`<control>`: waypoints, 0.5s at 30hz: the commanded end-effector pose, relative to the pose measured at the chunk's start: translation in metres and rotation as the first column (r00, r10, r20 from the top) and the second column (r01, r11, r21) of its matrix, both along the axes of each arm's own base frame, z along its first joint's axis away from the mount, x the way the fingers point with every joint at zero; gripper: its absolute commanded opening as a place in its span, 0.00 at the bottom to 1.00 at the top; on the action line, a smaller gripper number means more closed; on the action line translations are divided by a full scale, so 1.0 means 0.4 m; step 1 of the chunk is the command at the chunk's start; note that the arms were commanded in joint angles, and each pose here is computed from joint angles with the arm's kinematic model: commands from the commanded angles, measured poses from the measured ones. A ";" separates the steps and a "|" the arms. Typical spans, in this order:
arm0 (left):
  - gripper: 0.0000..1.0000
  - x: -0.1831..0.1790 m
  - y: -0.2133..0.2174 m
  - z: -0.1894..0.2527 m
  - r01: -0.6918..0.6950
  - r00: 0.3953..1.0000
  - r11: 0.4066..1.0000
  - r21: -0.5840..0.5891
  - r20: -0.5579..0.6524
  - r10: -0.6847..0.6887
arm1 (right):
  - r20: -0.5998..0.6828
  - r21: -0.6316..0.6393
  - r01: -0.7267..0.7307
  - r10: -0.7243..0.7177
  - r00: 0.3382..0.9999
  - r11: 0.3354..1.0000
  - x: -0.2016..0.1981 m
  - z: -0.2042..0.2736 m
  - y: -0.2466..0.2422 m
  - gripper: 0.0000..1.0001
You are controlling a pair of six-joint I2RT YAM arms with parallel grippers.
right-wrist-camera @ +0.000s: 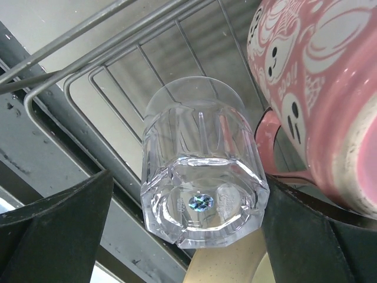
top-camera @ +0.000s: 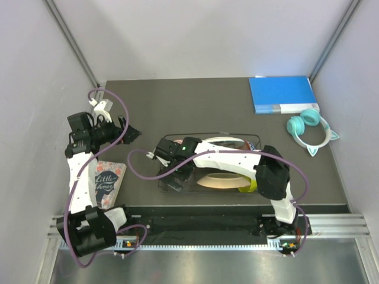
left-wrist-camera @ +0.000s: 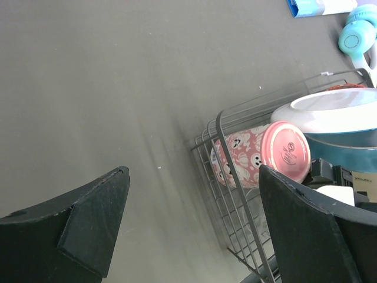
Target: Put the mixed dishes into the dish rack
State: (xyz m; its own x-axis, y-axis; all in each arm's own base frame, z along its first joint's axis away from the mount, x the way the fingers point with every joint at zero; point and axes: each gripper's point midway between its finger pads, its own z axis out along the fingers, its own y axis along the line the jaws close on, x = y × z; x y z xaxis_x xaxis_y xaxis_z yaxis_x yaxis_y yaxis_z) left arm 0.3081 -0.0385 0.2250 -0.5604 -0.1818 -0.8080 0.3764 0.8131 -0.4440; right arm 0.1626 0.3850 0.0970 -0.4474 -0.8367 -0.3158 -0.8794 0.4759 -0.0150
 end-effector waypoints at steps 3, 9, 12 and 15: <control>0.95 -0.002 -0.004 0.035 0.013 0.997 1.000 0.015 0.076 -0.014 | 0.090 0.083 -0.016 0.009 0.996 0.996 0.006 0.130 0.044 1.00; 0.95 0.001 0.000 0.019 0.008 0.998 1.000 0.011 0.056 -0.009 | 0.118 0.188 -0.026 0.003 0.993 0.982 -0.023 0.287 0.049 1.00; 0.95 0.000 0.001 0.015 0.012 0.998 1.000 0.023 0.059 -0.014 | 0.124 0.233 -0.036 0.007 0.992 0.972 -0.043 0.363 0.036 1.00; 0.95 0.000 0.007 0.011 0.013 0.998 0.999 0.050 0.066 -0.017 | 0.206 0.293 0.010 -0.073 0.976 0.956 -0.016 0.452 -0.007 1.00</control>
